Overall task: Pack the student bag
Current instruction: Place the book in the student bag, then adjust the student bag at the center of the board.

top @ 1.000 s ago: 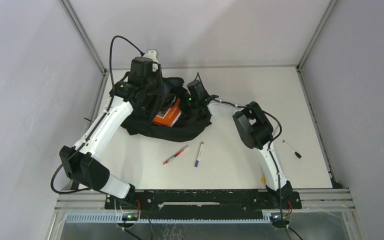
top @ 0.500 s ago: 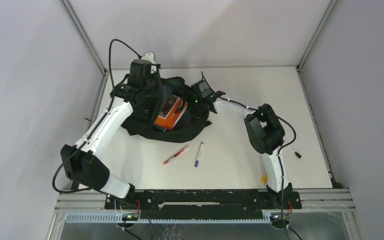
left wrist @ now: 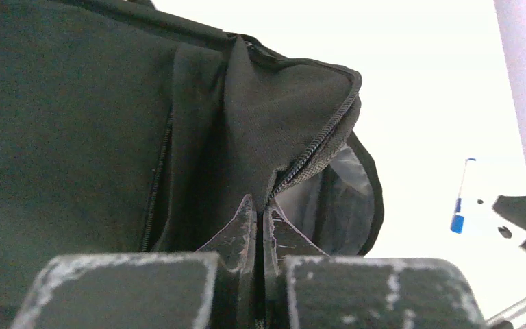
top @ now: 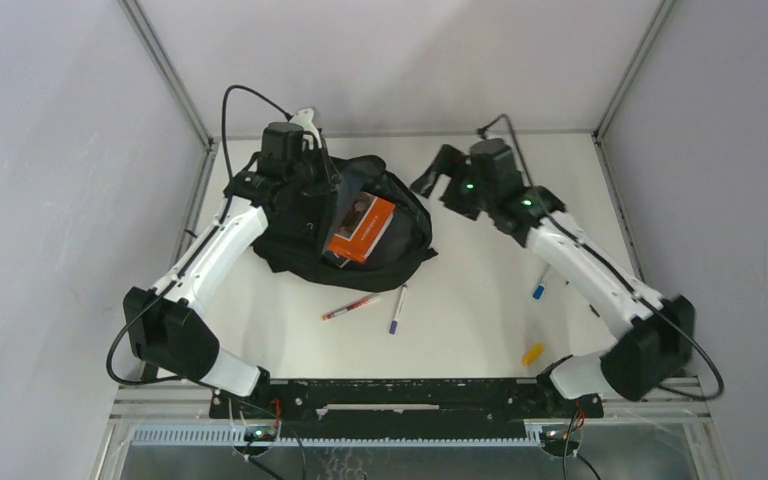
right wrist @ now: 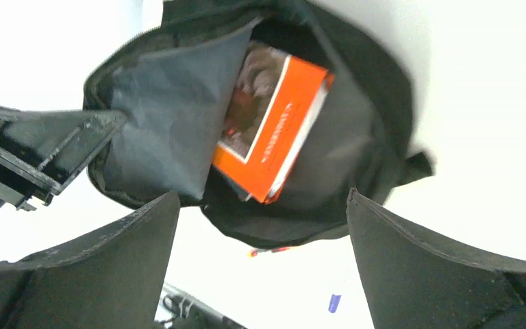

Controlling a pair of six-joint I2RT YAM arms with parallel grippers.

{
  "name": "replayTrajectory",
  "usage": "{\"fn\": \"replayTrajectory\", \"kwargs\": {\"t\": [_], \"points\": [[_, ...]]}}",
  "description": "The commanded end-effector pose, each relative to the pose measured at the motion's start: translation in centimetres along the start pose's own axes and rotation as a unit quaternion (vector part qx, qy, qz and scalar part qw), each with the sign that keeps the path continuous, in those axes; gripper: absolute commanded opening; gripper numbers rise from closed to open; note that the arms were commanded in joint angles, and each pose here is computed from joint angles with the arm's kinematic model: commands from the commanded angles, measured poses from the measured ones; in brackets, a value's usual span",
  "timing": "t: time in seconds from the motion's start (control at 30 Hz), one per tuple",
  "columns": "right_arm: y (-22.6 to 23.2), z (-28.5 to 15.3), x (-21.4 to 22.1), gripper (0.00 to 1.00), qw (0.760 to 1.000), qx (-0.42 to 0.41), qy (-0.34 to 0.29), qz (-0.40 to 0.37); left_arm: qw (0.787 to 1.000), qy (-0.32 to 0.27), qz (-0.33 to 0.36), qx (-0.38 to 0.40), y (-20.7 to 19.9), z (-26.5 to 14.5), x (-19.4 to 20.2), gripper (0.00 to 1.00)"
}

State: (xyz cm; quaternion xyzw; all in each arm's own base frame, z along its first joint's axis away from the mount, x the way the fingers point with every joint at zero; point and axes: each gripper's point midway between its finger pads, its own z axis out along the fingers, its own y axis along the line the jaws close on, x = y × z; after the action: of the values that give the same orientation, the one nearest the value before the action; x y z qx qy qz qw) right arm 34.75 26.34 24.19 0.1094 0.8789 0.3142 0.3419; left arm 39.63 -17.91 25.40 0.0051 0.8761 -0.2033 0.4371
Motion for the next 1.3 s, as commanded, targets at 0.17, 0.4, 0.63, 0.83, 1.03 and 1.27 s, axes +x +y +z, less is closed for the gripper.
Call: {"fn": "replayTrajectory", "kwargs": {"t": [0.17, 0.4, 0.63, 0.83, 1.03, 1.27], "points": [[-10.0, -6.5, -1.0, 1.0, 0.992, 0.099, -0.081, 0.023, 0.993, -0.017, -0.034, 0.112, -5.0, 1.0, -0.7, 0.0], [-15.3, -7.9, 2.0, 1.0, 0.987, 0.128, -0.081, 0.053, 0.978, 0.078, -0.019, 0.192, -11.1, 3.9, 5.6, 0.08], [-17.2, -8.2, 4.6, 0.99, 0.988, 0.121, -0.066, 0.063, 0.968, 0.144, 0.075, 0.19, -13.5, 2.2, 7.0, 0.76], [-15.2, -6.5, 6.0, 0.98, 0.992, 0.081, -0.048, 0.079, 0.995, 0.005, 0.07, 0.07, -9.2, -2.0, -0.2, 0.63], [-8.5, -2.3, 8.7, 0.93, 0.998, -0.014, 0.003, 0.062, 0.998, -0.009, -0.04, -0.044, -0.6, -2.7, 0.1, 0.6], [-4.3, 1.0, 8.9, 0.98, 0.994, -0.075, 0.028, 0.07, 0.989, -0.008, -0.08, -0.12, 5.4, -3.2, 2.6, 0.61]]}}
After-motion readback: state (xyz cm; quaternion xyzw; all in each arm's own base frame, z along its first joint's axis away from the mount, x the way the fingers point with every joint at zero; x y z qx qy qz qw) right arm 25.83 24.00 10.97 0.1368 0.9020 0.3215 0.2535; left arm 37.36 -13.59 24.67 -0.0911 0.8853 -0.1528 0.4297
